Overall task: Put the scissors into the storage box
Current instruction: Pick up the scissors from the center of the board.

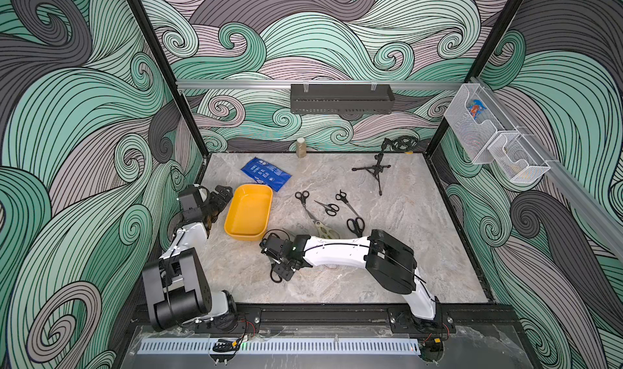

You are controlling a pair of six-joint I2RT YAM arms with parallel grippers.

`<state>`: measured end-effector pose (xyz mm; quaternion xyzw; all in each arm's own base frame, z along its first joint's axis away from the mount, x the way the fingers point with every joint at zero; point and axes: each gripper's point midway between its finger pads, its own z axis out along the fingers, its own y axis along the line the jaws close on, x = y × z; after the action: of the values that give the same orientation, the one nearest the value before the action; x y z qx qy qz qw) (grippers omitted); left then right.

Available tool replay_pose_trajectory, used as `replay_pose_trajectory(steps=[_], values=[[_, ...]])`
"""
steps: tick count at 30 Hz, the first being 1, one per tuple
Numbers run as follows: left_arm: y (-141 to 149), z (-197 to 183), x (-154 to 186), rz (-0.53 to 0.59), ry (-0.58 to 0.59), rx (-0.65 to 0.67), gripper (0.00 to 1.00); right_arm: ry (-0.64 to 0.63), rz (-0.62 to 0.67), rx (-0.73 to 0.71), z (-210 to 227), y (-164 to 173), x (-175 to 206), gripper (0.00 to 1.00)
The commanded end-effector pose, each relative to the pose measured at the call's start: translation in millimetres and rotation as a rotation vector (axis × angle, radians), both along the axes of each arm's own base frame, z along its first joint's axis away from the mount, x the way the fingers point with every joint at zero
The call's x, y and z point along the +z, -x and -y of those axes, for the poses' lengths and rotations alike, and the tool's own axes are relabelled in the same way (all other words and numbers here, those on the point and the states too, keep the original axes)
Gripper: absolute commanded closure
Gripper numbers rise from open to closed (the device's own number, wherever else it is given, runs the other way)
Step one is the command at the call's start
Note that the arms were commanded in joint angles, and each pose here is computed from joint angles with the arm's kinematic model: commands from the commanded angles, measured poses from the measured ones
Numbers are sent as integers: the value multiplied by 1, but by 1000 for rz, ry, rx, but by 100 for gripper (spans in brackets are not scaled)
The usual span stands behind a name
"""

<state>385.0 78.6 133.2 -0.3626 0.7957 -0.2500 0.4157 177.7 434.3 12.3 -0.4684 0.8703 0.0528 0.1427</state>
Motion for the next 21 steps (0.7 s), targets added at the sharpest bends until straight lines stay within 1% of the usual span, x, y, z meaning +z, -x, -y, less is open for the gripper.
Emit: replay_pose_trajectory(steps=[1,3,9,15,21], values=[[-2,2,-3,4,17,-20,1,149,-18,-36,42,-4,-25,100],[-2,4,-5,1,22,-29,1,128,-10,-44,42,-8,-18,100],[-6,9,0,8,41,-57,1,-24,-18,-101,36,-21,25,100],[-8,10,2,9,49,-63,1,-116,-29,-155,34,-33,57,100],[-6,10,-2,5,34,-67,1,-218,-31,-242,17,-58,86,100]])
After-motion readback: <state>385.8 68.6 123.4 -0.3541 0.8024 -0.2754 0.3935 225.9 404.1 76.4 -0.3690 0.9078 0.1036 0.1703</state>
